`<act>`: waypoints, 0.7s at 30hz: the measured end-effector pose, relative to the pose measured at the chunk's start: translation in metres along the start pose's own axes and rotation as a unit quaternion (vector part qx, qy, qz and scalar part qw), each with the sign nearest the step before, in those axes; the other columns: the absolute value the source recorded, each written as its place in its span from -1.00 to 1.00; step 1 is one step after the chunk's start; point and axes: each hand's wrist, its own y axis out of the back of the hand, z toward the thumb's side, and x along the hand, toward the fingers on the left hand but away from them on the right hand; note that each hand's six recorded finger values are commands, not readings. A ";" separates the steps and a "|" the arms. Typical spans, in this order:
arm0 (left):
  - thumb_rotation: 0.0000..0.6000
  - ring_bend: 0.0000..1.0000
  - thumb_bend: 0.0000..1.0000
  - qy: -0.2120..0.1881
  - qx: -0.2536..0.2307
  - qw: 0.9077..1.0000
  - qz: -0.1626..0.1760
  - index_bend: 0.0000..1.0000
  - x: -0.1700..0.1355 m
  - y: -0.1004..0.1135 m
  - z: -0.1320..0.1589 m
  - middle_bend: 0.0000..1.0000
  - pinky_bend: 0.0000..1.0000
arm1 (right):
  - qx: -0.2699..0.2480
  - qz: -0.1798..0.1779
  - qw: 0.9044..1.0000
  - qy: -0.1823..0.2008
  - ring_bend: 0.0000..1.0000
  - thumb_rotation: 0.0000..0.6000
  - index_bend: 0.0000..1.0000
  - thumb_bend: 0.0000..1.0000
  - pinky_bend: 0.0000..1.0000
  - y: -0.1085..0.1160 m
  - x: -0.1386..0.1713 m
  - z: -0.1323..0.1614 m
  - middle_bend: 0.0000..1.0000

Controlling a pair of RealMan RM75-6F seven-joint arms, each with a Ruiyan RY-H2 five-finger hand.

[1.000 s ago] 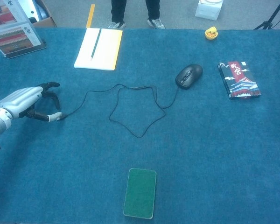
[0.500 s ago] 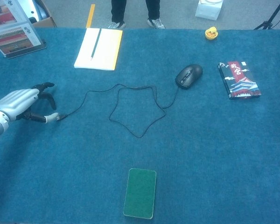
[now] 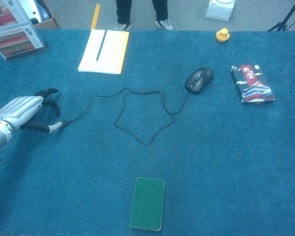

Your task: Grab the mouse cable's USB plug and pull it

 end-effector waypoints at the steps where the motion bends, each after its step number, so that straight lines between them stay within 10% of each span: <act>1: 0.33 -0.97 -0.41 0.000 0.000 1.000 0.000 -0.19 0.000 0.000 0.000 -0.96 -0.63 | 0.001 -0.002 1.000 0.002 -0.41 1.00 -0.10 -0.31 -0.11 0.002 0.000 0.001 -0.33; 21: 0.35 -0.96 -0.41 -0.016 0.026 0.999 0.031 -0.20 -0.009 0.005 0.015 -0.96 -0.63 | 0.005 -0.005 1.000 0.002 -0.41 1.00 -0.10 -0.31 -0.11 0.005 0.001 0.003 -0.33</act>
